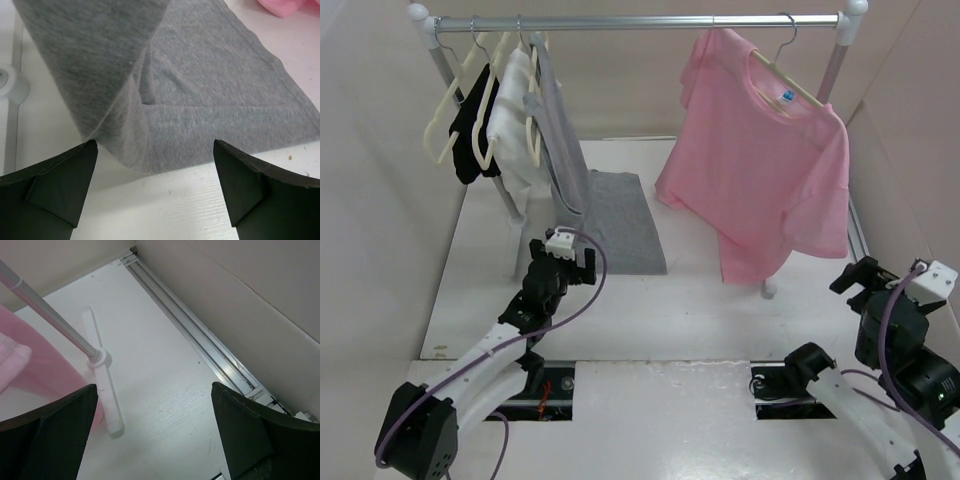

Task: Place the t-shirt on the hanger
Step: Hang the hanger with tshirt onto the clothesline

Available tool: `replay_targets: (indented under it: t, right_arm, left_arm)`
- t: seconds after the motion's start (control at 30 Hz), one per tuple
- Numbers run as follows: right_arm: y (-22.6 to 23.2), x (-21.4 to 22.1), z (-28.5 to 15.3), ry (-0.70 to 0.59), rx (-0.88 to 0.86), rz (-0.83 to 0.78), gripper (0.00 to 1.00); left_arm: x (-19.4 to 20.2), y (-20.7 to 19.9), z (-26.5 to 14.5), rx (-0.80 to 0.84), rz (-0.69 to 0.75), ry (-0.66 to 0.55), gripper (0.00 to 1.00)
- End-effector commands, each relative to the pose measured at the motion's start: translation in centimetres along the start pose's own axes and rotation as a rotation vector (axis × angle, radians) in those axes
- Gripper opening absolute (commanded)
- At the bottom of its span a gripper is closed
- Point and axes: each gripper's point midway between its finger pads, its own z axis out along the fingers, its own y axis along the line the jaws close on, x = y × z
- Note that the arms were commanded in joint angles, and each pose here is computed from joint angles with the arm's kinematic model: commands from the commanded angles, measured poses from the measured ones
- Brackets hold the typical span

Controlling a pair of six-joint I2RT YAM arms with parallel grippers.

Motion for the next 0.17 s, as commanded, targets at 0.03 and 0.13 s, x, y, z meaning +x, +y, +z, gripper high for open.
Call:
replay_targets:
  t: [0.03, 0.13]
  right_arm:
    - [-0.90, -0.20, -0.52, -0.018, 0.004, 0.080, 1.00]
    - [-0.96, -0.07, -0.65, -0.025, -0.011, 0.101, 1.00]
  left_arm:
    - [-1.66, -0.12, 0.03, 0.008, -0.037, -0.068, 1.00]
    - [-1.44, -0.09, 0.00, 0.007, -0.035, -0.059, 1.00]
